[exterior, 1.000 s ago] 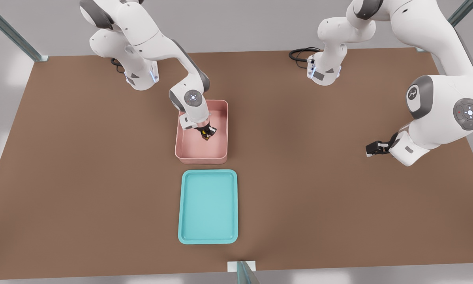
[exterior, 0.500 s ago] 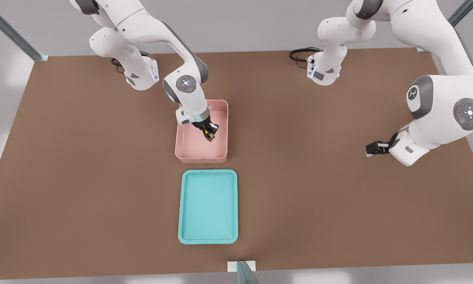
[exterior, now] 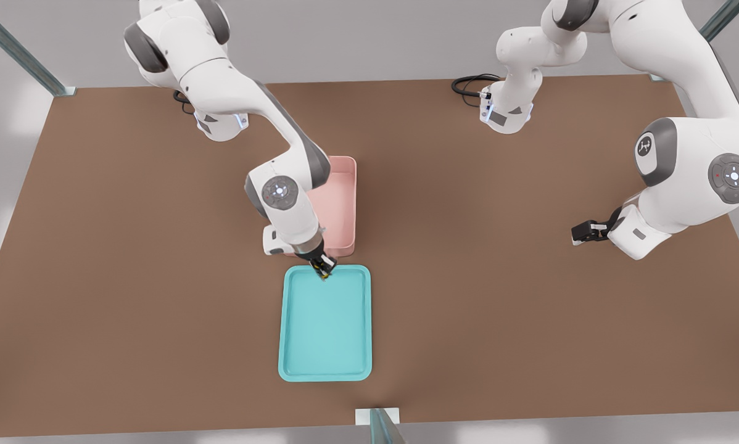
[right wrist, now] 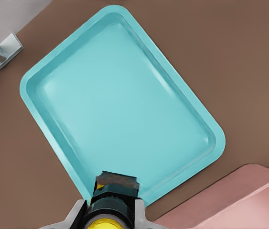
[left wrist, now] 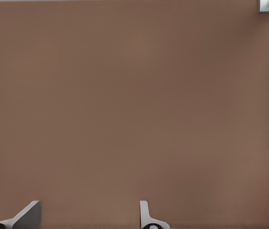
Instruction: The left arm remains still, and the right arm places the button from the box into the tray
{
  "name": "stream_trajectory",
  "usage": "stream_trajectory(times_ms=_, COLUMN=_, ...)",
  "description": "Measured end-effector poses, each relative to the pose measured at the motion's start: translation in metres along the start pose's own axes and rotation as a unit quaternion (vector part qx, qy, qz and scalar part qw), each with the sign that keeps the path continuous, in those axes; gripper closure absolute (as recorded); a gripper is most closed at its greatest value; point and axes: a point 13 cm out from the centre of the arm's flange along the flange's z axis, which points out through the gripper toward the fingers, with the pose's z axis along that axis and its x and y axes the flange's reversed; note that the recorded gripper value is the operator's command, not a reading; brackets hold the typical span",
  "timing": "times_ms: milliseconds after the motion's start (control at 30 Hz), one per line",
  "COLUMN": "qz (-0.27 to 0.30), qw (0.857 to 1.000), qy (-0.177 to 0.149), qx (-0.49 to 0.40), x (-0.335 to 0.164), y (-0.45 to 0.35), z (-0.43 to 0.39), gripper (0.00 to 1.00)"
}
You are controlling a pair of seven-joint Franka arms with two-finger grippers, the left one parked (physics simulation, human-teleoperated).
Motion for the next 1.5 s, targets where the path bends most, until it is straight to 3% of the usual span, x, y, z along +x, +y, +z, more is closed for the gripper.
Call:
stream_trajectory(times_ms=200, qz=0.015, qw=0.999, qy=0.018, qx=0.047, x=-0.028, y=-0.012, z=0.066, gripper=0.59)
stream_trajectory(times_ms=567, qz=0.013, qw=0.998, qy=0.022, qx=0.064, x=-0.043, y=-0.003, z=0.14, gripper=0.58)
stream_trajectory(times_ms=933, qz=0.009, qw=0.998, qy=0.021, qx=0.063, x=-0.045, y=-0.004, z=0.166, gripper=0.58)
stream_trajectory(times_ms=967, qz=0.009, qw=0.998, qy=0.021, qx=0.062, x=-0.045, y=-0.004, z=0.167, gripper=0.47)
stream_trajectory(times_ms=1000, qz=0.009, qw=0.998, qy=0.02, qx=0.062, x=-0.045, y=-0.004, z=0.167, gripper=0.07)
stream_trajectory(times_ms=1033, qz=0.008, qw=0.998, qy=0.02, qx=0.062, x=-0.046, y=-0.004, z=0.167, gripper=0.0)
stream_trajectory(times_ms=1167, qz=0.007, qw=0.998, qy=0.017, qx=0.059, x=-0.048, y=-0.001, z=0.161, gripper=0.0)
stream_trajectory(times_ms=1233, qz=0.006, qw=1.0, qy=0.004, qx=0.03, x=-0.056, y=0.022, z=0.094, gripper=0.0)
stream_trajectory(times_ms=1300, qz=0.016, qw=1.0, qy=-0.006, qx=0.016, x=-0.084, y=0.022, z=0.017, gripper=0.0)
stream_trajectory(times_ms=1367, qz=0.047, qw=0.999, qy=-0.013, qx=0.024, x=-0.156, y=-0.025, z=-0.058, gripper=0.0)
stream_trajectory(times_ms=1467, qz=0.113, qw=0.991, qy=-0.024, qx=0.065, x=-0.296, y=-0.182, z=-0.155, gripper=0.0)
stream_trajectory(times_ms=1500, qz=0.119, qw=0.99, qy=-0.012, qx=0.077, x=-0.314, y=-0.222, z=-0.17, gripper=0.0)
